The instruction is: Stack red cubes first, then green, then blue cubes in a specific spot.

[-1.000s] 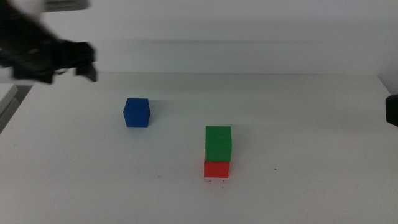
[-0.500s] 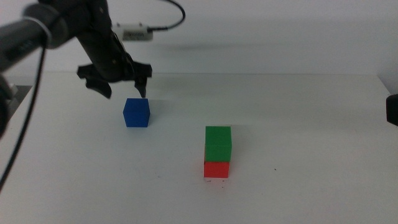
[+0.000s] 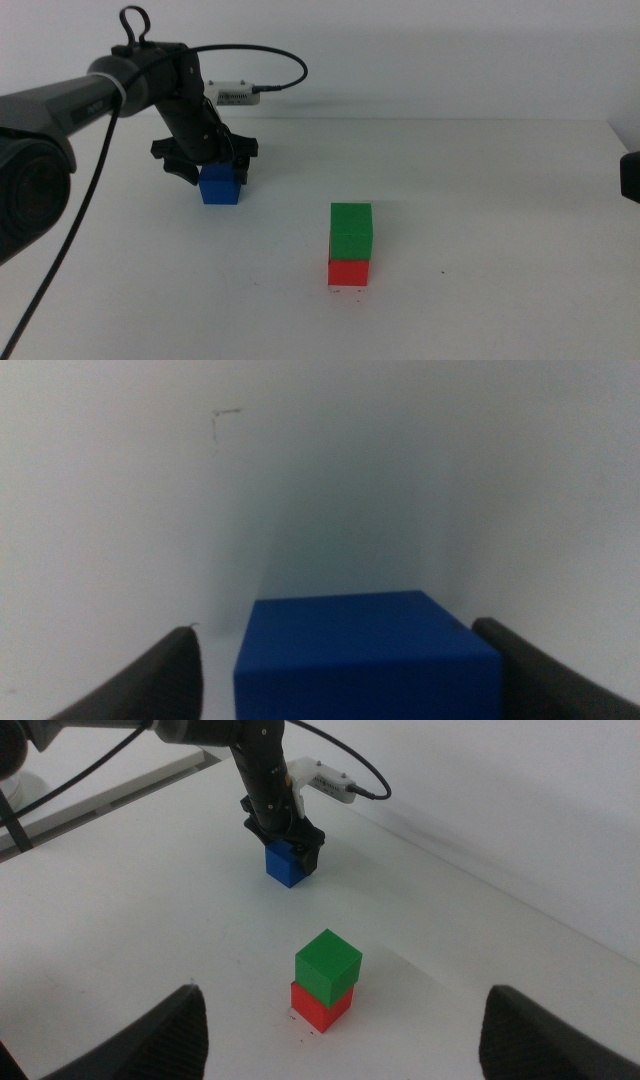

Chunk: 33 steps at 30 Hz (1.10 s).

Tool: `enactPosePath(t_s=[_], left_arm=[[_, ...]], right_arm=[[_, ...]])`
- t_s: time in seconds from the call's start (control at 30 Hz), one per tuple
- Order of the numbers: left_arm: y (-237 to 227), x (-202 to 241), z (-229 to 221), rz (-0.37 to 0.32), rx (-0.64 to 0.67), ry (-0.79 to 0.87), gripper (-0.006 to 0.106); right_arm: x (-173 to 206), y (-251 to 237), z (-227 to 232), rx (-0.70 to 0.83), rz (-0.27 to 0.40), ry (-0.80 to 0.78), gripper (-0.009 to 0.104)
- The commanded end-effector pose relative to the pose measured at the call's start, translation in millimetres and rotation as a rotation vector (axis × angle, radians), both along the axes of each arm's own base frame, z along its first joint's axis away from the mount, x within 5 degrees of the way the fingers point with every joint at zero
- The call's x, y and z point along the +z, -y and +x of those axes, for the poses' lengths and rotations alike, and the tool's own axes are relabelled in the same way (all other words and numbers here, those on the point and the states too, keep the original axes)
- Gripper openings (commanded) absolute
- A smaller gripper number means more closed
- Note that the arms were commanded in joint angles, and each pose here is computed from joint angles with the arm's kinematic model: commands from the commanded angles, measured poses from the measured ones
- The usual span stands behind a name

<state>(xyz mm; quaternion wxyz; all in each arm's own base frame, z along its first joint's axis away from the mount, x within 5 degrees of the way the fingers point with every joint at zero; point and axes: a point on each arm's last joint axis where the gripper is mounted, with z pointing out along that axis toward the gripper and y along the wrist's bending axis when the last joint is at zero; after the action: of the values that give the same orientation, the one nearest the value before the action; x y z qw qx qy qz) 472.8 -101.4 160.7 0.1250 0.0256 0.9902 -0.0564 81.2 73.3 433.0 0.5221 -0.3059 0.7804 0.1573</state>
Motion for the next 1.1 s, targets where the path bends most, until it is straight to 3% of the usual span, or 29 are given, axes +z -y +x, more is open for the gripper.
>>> enactPosePath(t_s=[0.0, 0.1, 0.27, 0.37, 0.47, 0.53, 0.67, 0.87, 1.0, 1.07], left_arm=[[1.4, -0.5, 2.9, -0.007, -0.003, 0.021, 0.081], [3.5, 0.9, 1.6, -0.029, -0.011, 0.011, 0.057], [3.3, 39.6, -15.2, -0.06, -0.021, -0.007, -0.002], [16.0, 77.1, -44.6, -0.103, 0.011, 0.019, -0.002], [47.2, 116.8, -93.7, -0.092, 0.085, -0.028, -0.002], [72.6, 134.8, -120.4, -0.057, 0.157, -0.041, -0.002], [123.1, 147.5, -156.2, 0.047, 0.072, 0.079, -0.002], [158.5, 152.5, -165.8, -0.122, 0.029, 0.164, -0.002], [168.6, 146.9, -161.9, -0.198, 0.062, 0.157, -0.002], [174.5, 142.2, -159.3, -0.2, 0.065, 0.128, -0.002]], right_arm=[[-0.2, 0.7, -0.5, 0.005, -0.004, 0.014, 0.082], [-0.2, 0.7, -0.5, 0.005, -0.004, 0.014, 0.082], [-0.2, 0.7, -0.5, 0.005, -0.004, 0.014, 0.082], [-0.2, 0.7, -0.5, 0.005, -0.004, 0.014, 0.082], [-0.2, 0.7, -0.5, 0.005, -0.004, 0.014, 0.082], [-0.2, 0.7, -0.5, 0.005, -0.004, 0.014, 0.082], [-0.2, 0.7, -0.5, 0.005, -0.004, 0.014, 0.082], [-0.2, 0.7, -0.5, 0.005, -0.004, 0.014, 0.082], [-0.2, 0.7, -0.5, 0.005, -0.004, 0.014, 0.082], [-0.2, 0.7, -0.5, 0.005, -0.004, 0.014, 0.082]])
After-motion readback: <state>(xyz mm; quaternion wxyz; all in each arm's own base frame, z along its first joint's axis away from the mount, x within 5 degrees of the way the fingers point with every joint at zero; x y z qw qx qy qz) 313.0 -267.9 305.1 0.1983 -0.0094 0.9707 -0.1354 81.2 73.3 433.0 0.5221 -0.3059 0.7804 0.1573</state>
